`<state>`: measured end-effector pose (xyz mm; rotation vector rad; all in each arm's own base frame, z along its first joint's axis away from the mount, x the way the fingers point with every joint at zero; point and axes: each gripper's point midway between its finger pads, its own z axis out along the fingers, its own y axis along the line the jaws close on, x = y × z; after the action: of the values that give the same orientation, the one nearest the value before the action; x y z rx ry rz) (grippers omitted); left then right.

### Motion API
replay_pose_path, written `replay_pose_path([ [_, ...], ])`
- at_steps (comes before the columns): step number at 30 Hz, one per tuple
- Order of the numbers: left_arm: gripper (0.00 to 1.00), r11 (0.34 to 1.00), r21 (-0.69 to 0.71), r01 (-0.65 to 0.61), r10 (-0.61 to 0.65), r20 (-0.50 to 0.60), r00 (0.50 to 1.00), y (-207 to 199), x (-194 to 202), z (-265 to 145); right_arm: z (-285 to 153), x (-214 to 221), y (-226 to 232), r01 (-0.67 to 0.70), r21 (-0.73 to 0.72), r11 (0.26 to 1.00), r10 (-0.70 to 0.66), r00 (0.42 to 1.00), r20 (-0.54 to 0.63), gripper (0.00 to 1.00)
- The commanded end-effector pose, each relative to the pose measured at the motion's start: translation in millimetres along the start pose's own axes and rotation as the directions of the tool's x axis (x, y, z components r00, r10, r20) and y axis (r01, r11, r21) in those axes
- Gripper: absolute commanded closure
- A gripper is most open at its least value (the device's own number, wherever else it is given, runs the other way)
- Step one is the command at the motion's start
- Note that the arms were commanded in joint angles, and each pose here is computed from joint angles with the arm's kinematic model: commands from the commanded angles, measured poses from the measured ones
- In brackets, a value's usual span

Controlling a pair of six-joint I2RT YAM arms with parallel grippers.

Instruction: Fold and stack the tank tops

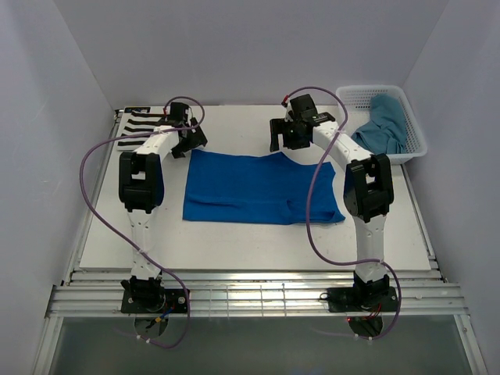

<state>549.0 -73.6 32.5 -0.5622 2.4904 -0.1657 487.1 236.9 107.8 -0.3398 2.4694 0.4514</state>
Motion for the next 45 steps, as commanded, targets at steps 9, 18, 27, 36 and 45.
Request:
replay_pose_path([
  [9,0.31,0.999,0.023,0.040,-0.039,-0.025,0.999,3.2,6.2,14.2,11.8,9.8,-3.3,0.019,0.002,1.000,-0.019,1.000,-0.021,0.10],
  [18,0.70,0.999,0.019,0.047,-0.046,-0.034,0.998,4.9,10.4,15.4,22.9,9.6,-4.4,0.006,0.002,1.000,-0.006,1.000,-0.026,0.09],
  [27,1.00,0.999,0.038,0.032,-0.031,-0.040,0.999,5.4,16.6,15.9,26.1,6.9,-5.5,0.001,0.012,1.000,0.000,1.000,-0.017,0.09],
  [36,1.00,0.996,0.089,0.026,-0.030,0.055,0.998,-2.8,-2.9,-5.8,36.4,-11.1,-7.4,-0.026,0.025,0.999,0.025,0.999,0.033,0.02],
  [45,1.00,0.995,0.095,0.028,-0.034,0.062,0.998,-3.7,-4.0,-7.8,52.1,-5.8,-8.6,-0.055,0.020,0.998,0.055,0.998,0.018,0.37],
])
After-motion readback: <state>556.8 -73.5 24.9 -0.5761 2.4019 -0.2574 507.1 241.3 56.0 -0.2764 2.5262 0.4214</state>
